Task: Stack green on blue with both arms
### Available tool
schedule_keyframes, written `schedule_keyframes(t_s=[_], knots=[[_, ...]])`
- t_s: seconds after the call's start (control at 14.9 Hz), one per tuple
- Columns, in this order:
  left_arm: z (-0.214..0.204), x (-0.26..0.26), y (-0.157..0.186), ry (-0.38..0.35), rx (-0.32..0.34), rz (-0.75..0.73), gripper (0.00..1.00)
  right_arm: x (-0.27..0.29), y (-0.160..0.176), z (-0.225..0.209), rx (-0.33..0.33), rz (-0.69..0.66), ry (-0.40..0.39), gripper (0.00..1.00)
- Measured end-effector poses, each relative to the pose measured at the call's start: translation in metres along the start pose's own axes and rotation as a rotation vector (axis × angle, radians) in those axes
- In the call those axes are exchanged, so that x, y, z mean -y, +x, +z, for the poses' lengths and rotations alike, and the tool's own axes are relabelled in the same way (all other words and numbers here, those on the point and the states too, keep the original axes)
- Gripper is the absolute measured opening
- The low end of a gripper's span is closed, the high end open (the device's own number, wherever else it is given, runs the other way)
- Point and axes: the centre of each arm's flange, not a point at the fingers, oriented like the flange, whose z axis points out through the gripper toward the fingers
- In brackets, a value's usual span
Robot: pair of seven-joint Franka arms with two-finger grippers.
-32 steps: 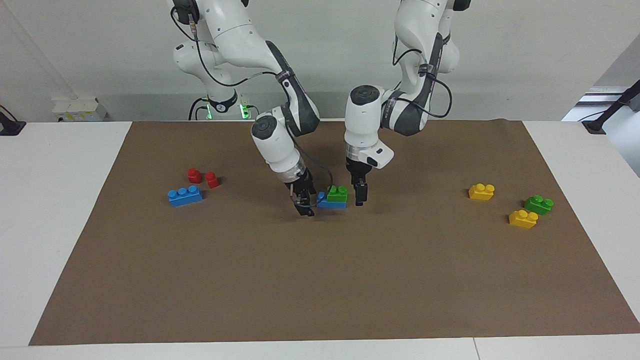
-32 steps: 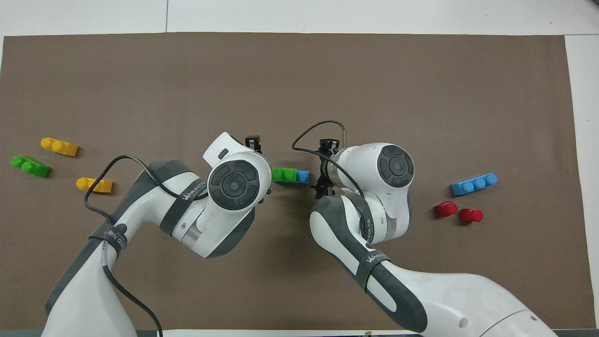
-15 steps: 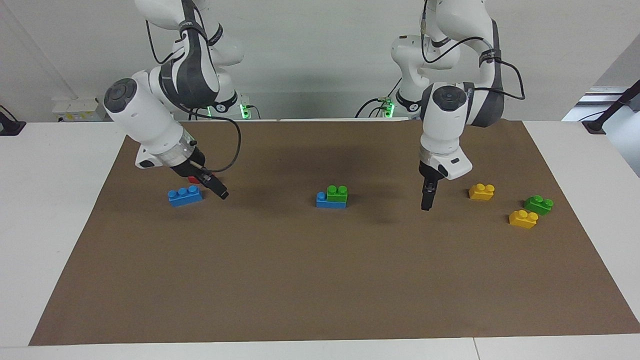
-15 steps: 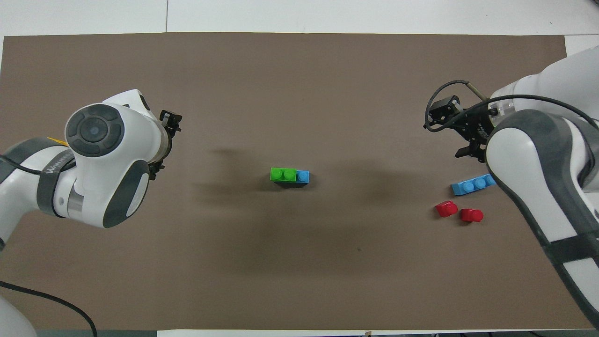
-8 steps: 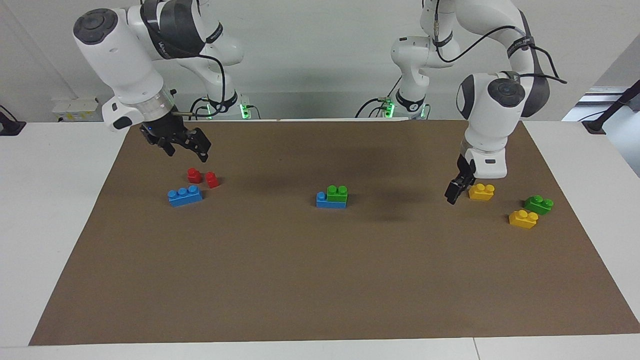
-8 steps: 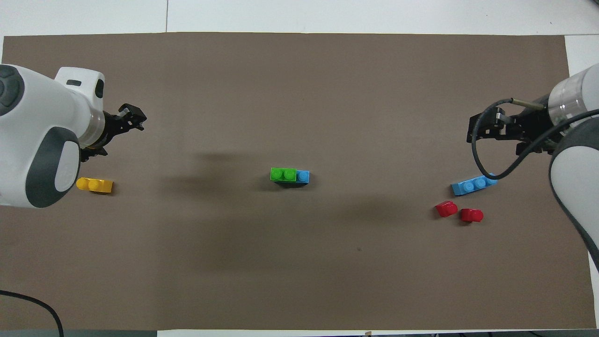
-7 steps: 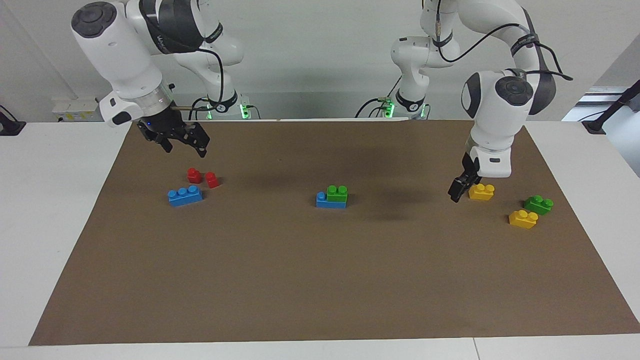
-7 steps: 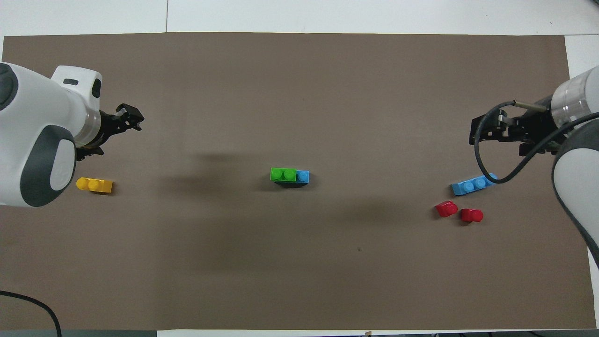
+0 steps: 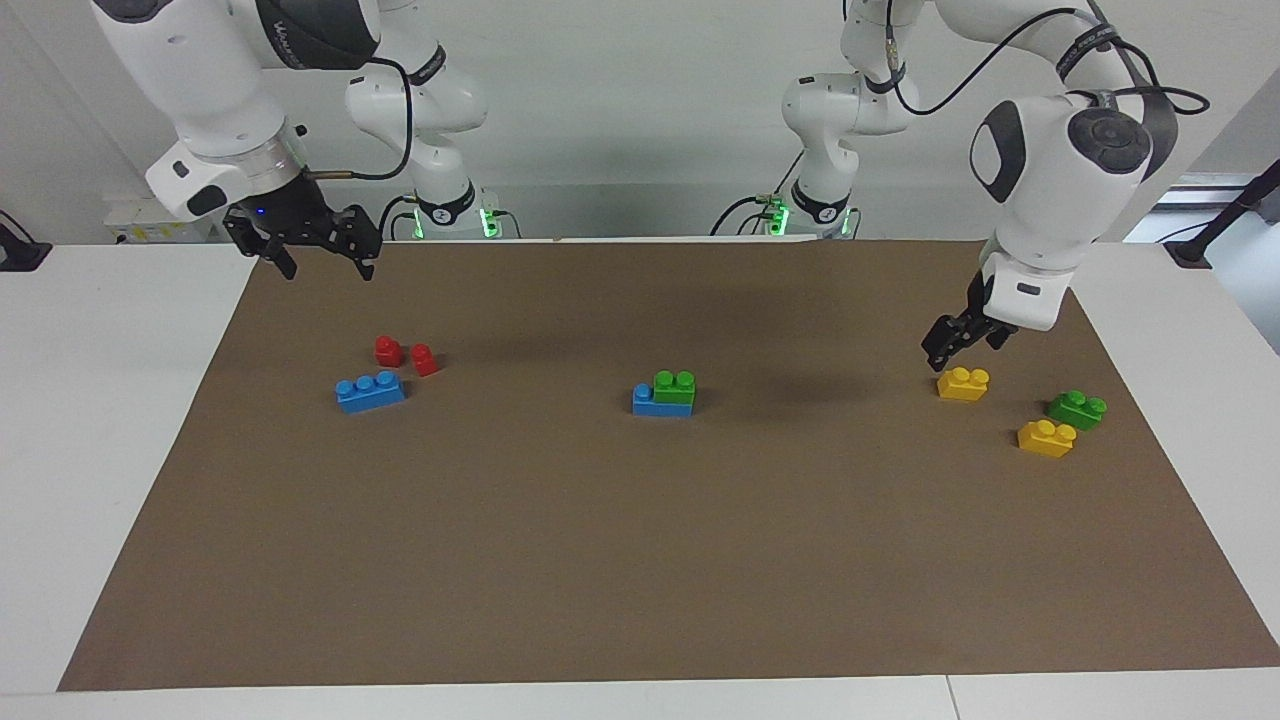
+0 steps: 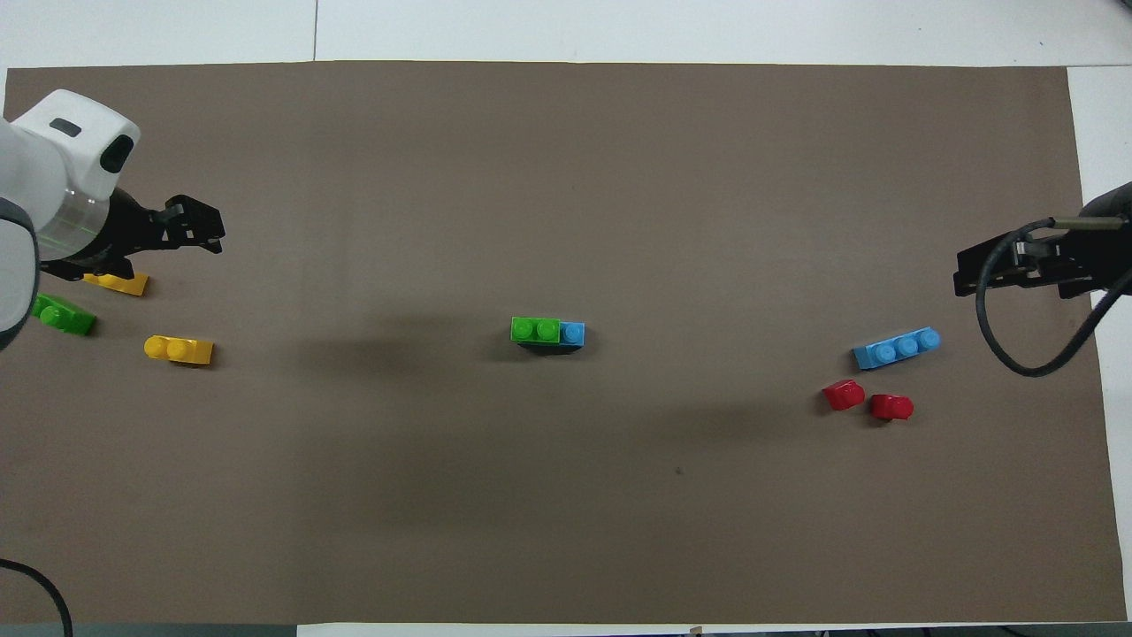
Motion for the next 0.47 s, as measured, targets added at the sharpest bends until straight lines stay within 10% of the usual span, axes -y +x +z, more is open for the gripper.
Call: schedule_keyframes(t_s=[0.47], knots=[[-0.071, 0.022, -0.026, -0.007, 0.042, 0.139, 1.00, -0.006, 0.003, -0.006, -0.003, 0.011, 0.001, 1.00]])
